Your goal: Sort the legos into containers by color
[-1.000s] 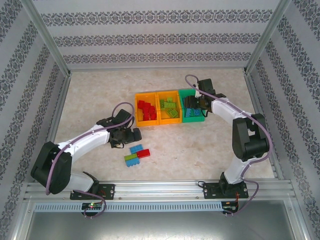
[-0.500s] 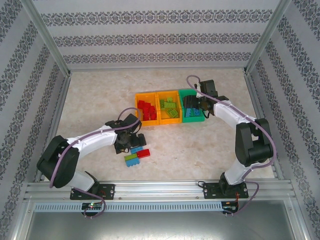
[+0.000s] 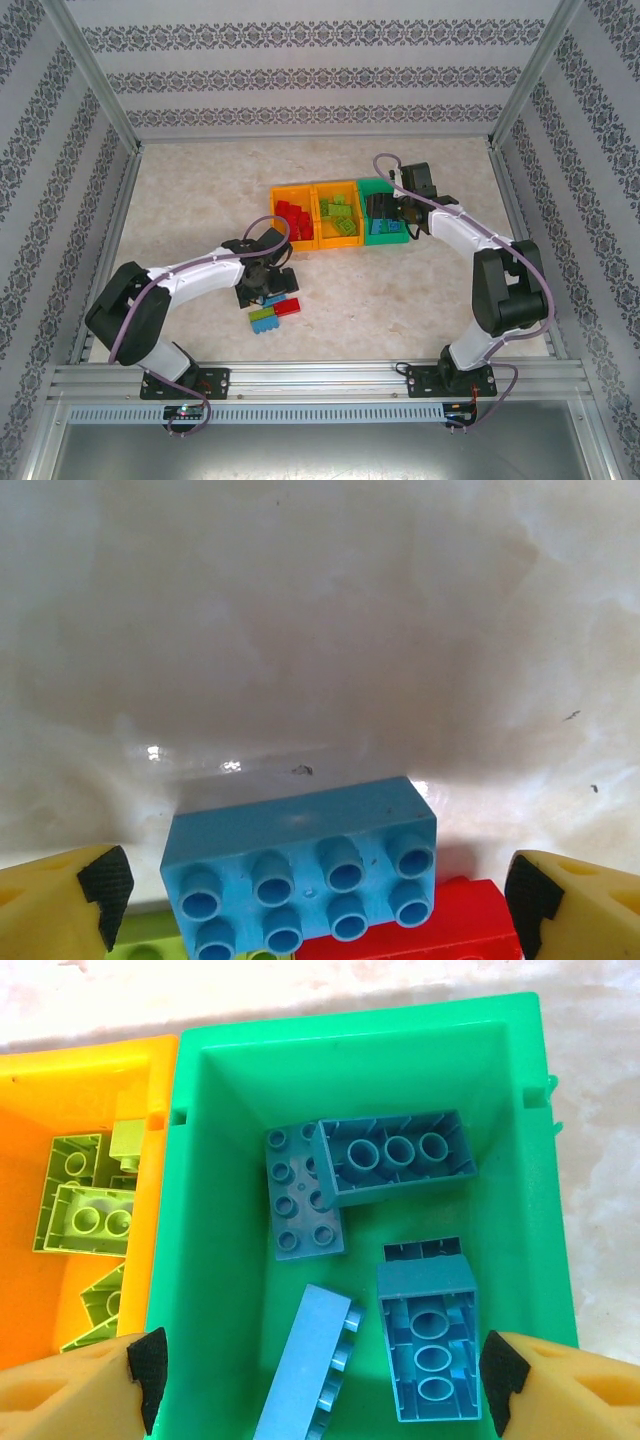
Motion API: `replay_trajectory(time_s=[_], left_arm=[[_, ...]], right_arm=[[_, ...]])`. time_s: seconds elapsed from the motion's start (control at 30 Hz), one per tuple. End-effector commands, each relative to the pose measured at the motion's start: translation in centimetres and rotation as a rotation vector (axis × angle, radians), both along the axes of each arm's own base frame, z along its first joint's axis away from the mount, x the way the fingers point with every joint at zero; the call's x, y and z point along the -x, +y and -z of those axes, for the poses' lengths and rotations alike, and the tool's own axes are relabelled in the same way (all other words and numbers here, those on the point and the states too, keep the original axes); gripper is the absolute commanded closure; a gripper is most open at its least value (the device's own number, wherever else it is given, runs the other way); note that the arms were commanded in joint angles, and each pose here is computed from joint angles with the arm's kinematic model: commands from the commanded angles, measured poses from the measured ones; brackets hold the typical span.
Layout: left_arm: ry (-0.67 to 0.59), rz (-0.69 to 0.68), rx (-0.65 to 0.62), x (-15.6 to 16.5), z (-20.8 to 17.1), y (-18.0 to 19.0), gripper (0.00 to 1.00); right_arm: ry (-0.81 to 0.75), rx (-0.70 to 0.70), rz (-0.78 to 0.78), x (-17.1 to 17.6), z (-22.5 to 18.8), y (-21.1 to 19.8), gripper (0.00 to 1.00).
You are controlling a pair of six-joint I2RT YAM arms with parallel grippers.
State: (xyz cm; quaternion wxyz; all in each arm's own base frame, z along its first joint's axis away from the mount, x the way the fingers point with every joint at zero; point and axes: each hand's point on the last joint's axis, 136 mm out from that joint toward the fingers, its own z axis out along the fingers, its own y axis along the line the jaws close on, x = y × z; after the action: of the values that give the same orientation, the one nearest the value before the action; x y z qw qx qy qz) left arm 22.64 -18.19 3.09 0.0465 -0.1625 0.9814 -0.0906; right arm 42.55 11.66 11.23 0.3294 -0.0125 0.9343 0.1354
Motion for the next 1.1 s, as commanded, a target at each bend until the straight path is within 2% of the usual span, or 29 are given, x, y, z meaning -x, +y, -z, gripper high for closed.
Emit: replay_trajectory(time_s=[0.0,0.47,0.8,1.07], left_arm=[[0.024,0.000,-0.020,0.4,-0.1,-0.2,0.04],[0.035,0.055,-0.071,0.0,0.8,-0.3,0.23],[0.013,0.085,-0.097,-0.4,0.7,0.0,0.44],[-0.115,0.123,-0.064,-3.6,-3.2,-1.7,0.45]], right_arm=[[-0.040,-0.013,-0.003,0.0,-1.2,0.1,0.16],[-0.113,-0.033,0.083,0.5,-3.2,-2.2,0.14],[-0.115,-0.039,0.158,1.2,-3.2,-4.6,0.13],[-0.107,-0.040,0.206,2.4,-2.7,-6.1,0.13]])
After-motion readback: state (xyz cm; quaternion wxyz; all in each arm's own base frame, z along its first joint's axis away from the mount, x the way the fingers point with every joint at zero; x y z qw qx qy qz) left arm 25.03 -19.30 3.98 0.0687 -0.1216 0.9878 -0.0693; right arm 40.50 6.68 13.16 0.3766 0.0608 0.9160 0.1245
